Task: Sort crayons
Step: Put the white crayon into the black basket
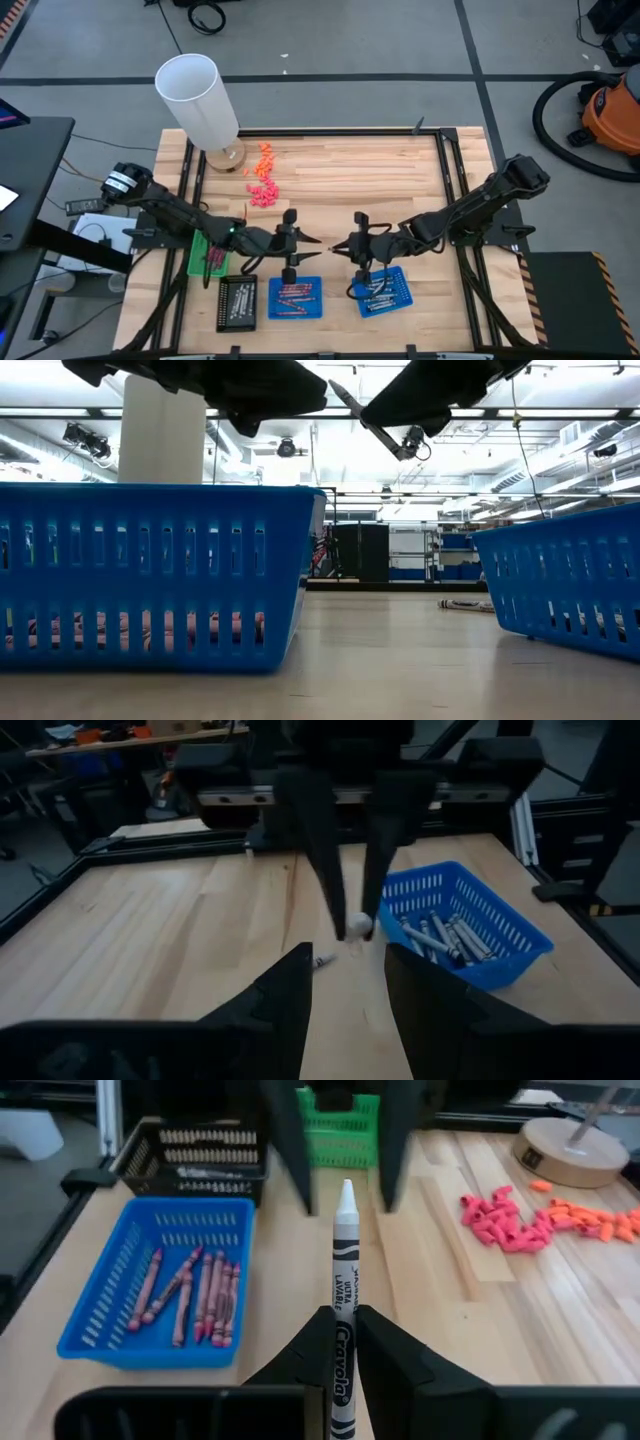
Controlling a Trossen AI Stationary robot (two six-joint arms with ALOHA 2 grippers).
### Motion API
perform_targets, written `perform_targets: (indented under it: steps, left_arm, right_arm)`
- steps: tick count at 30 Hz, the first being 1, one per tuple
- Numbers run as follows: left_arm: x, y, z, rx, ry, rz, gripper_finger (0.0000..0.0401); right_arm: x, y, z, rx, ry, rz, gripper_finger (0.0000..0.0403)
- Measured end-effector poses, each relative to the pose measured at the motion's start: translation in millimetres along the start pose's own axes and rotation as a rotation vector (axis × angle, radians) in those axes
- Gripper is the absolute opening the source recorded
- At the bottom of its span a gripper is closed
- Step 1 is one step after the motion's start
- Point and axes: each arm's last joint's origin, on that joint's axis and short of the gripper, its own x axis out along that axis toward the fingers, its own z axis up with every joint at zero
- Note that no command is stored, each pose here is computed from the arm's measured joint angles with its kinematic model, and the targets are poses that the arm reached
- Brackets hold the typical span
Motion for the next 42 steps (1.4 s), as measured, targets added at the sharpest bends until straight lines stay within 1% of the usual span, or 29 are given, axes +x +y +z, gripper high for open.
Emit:
perform_targets:
  steps: [5, 11, 19, 28, 35, 42]
  left_arm:
    - [1, 2, 0, -0.024, 0.000, 0.002, 0.0139]
    - [2, 3, 2, -0.038, -0.017, -0.062, 0.0139]
    - [2, 4, 6, -0.043, -0.052, -0.066, 0.0135]
    - [4, 9, 5, -0.043, -0.051, -0.051, 0.0093]
    - [5, 10, 5, -0.046, -0.048, -0.085, 0.0062]
    - [5, 12, 5, -0.033, -0.049, -0.082, 0.0038]
  right_arm:
    - [4, 2, -1, -0.015, -0.011, 0.014, 0.0047]
    - [5, 1, 1, -0.016, -0.028, 0.013, 0.0047]
    - [6, 0, 2, -0.014, -0.042, 0.010, 0.0047]
    - [6, 0, 3, -0.010, -0.045, 0.010, 0.0047]
    - [6, 0, 4, 0.003, -0.058, 0.012, 0.0047]
    - [6, 0, 4, 0.018, -0.061, 0.013, 0.0047]
